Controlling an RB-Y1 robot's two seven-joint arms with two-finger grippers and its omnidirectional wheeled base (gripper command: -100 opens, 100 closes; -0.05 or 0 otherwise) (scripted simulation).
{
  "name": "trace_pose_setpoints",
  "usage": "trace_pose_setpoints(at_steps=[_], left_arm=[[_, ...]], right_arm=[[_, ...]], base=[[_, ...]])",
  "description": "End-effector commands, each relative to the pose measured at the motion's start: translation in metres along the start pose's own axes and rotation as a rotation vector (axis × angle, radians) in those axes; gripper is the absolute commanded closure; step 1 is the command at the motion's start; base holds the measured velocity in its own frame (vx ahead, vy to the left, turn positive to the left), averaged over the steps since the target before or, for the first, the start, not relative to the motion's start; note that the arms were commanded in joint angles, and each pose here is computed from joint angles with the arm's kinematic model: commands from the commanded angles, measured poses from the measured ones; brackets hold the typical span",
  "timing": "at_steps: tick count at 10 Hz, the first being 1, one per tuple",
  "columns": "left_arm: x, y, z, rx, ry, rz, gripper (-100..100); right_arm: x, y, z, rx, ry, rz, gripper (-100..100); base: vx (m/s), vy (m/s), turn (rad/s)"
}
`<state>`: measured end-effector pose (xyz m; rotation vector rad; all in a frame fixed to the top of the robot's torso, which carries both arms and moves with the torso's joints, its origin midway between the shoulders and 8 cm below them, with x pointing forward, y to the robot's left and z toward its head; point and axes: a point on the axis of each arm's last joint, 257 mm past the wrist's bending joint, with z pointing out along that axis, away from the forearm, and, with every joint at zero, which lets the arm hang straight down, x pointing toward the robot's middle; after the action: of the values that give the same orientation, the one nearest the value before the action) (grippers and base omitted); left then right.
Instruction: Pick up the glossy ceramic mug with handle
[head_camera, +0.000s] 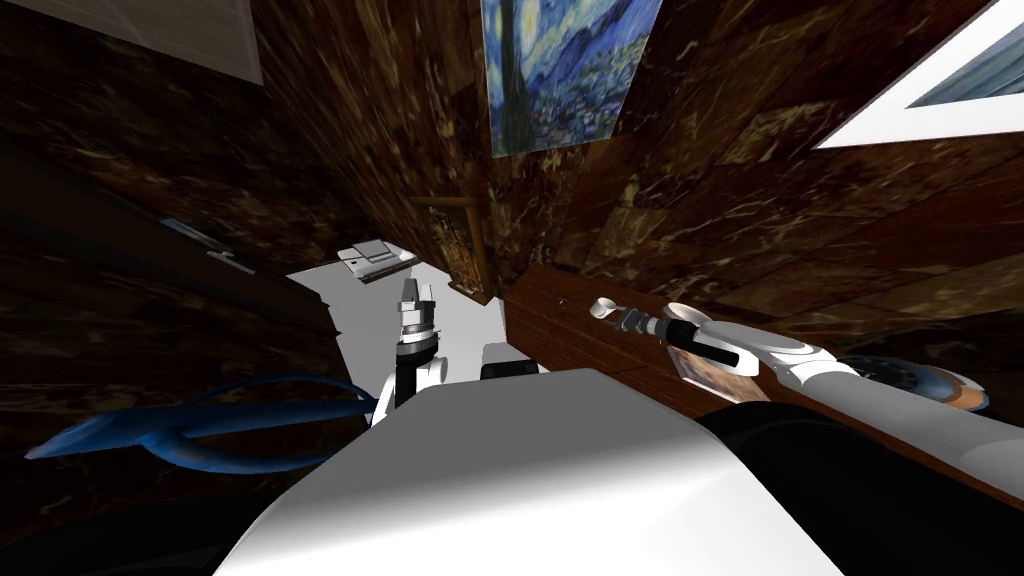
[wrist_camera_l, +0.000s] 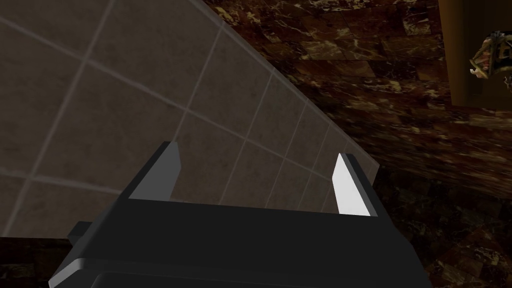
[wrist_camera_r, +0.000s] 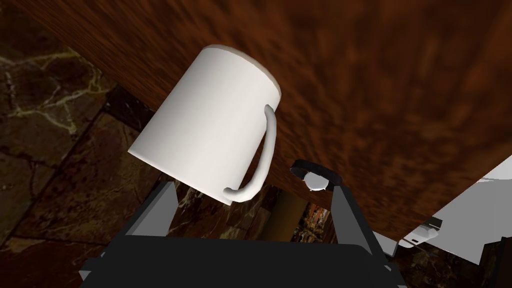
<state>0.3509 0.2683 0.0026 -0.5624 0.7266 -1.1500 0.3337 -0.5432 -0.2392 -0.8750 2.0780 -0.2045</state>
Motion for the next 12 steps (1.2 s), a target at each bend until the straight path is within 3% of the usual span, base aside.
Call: trace_pose_setpoints(at_steps=[1, 9, 12], left_arm=[[0.000, 0.000, 0.000, 0.000, 0.000, 0.000, 0], [0.000, 0.000, 0.000, 0.000, 0.000, 0.000, 0], [0.000, 0.000, 0.000, 0.000, 0.000, 0.000, 0]], right_arm=[[0.002, 0.004, -0.002, -0.009, -0.003, -0.014, -100], [0.002, 0.004, -0.002, -0.009, -0.003, -0.014, -100], [0.009, 0.015, -0.008, -0.035, -0.010, -0.030, -100]], base=[[0.034, 0.043, -0.124], [0.001, 0.001, -0.003], [0.035, 0.042, -0.124]])
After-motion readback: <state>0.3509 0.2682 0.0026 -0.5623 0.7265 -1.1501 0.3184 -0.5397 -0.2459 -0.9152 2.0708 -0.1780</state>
